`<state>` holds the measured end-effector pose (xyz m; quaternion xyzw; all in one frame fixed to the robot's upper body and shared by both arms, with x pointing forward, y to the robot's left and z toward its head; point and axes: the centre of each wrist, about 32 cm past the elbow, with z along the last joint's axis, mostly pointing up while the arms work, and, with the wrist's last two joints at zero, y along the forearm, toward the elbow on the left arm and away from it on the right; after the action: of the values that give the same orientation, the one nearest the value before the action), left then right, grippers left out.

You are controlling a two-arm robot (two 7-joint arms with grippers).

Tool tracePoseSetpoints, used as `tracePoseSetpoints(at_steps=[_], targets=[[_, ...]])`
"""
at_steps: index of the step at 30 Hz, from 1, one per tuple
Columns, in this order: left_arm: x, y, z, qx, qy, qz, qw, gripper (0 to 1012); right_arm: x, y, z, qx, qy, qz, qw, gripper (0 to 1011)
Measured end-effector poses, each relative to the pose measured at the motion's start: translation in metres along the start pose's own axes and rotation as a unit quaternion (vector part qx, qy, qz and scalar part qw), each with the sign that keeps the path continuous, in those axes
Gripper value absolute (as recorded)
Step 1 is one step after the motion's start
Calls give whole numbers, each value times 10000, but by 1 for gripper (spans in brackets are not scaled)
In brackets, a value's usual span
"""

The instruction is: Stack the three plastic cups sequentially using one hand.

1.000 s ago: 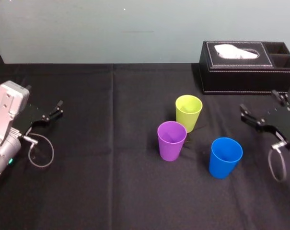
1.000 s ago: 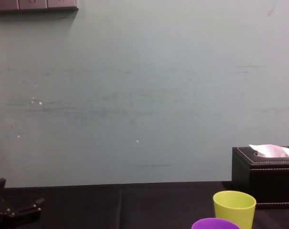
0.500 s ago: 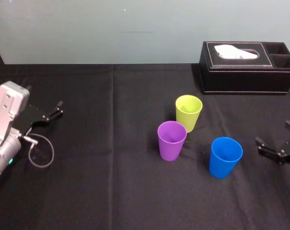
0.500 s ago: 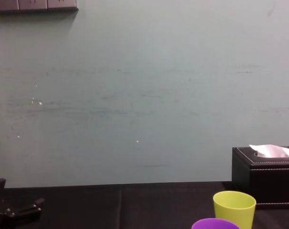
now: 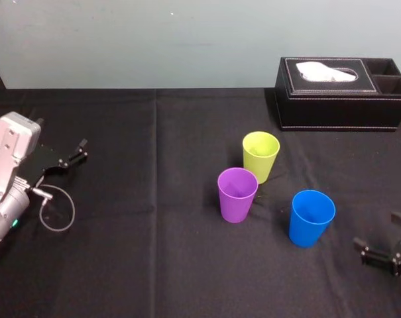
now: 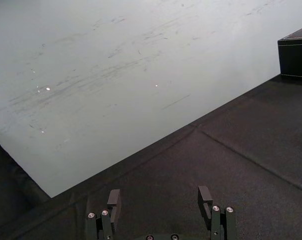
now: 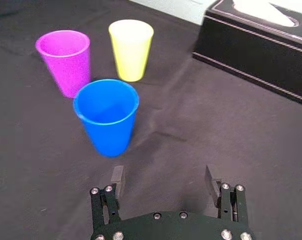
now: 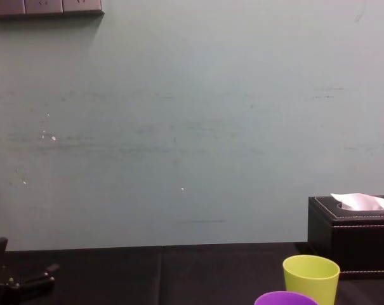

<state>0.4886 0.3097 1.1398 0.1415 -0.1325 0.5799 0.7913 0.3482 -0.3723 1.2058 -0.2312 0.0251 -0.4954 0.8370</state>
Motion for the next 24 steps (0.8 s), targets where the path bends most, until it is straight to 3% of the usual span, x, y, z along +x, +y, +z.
tracePoseSetpoints(at_steps=[12, 24], targets=[[0, 0, 0, 0, 0, 0, 10000, 1011, -146, 36, -91, 467, 225, 572, 9970, 1004], [0, 0, 0, 0, 0, 0, 10000, 1011, -290, 191, -137, 684, 275, 535, 9958, 1004]])
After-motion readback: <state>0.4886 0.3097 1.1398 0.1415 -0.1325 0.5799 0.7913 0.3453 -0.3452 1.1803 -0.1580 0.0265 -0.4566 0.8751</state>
